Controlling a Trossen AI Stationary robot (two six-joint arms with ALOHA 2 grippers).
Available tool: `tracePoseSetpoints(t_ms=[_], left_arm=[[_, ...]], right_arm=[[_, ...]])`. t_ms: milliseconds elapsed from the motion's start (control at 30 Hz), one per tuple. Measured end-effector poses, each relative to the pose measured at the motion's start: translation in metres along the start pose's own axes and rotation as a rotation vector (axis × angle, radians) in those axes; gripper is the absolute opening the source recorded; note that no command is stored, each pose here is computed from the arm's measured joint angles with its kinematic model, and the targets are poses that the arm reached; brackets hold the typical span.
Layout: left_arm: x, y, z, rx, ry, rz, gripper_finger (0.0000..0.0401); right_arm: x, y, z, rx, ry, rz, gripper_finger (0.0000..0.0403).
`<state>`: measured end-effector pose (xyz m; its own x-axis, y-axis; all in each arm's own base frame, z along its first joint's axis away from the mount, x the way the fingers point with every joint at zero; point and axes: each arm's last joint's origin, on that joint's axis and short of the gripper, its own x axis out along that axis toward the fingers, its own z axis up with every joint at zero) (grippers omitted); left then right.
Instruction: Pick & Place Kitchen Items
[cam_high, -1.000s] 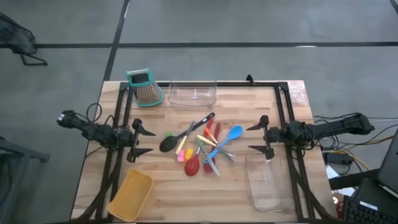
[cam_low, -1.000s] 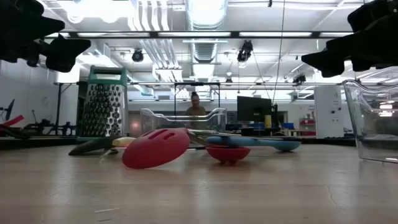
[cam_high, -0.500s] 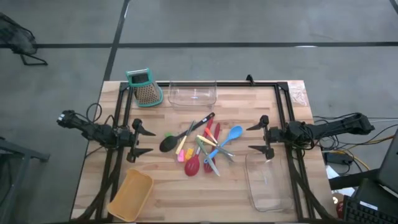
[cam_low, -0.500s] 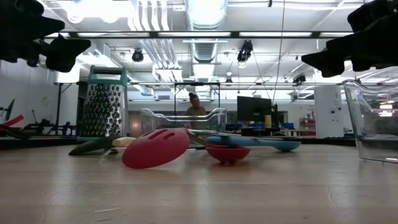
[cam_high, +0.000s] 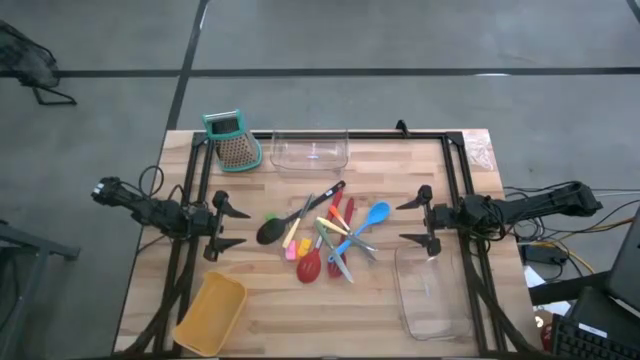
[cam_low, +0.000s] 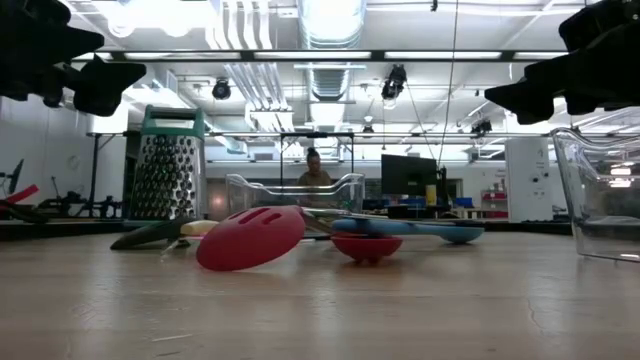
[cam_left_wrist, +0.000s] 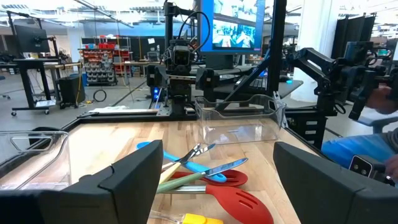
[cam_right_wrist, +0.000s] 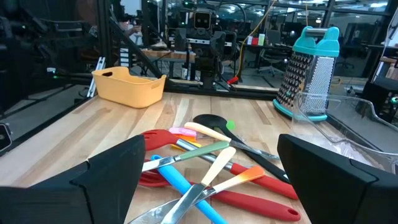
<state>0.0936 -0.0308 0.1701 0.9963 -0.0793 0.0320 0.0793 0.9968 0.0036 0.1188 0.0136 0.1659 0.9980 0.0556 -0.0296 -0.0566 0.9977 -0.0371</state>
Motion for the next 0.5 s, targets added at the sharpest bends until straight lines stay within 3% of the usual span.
tracePoseSetpoints(t_ms=[367,500], left_arm=[[0.000,0.000,0.000,0.000,0.000,0.000,0.0312],[0.000,0.000,0.000,0.000,0.000,0.000,0.0312]], right_arm=[[0.000,0.000,0.004,0.008,-0.042,-0.002,0.0364],[-0.001,0.000,0.010,0.090,-0.105,0.001,0.0364]])
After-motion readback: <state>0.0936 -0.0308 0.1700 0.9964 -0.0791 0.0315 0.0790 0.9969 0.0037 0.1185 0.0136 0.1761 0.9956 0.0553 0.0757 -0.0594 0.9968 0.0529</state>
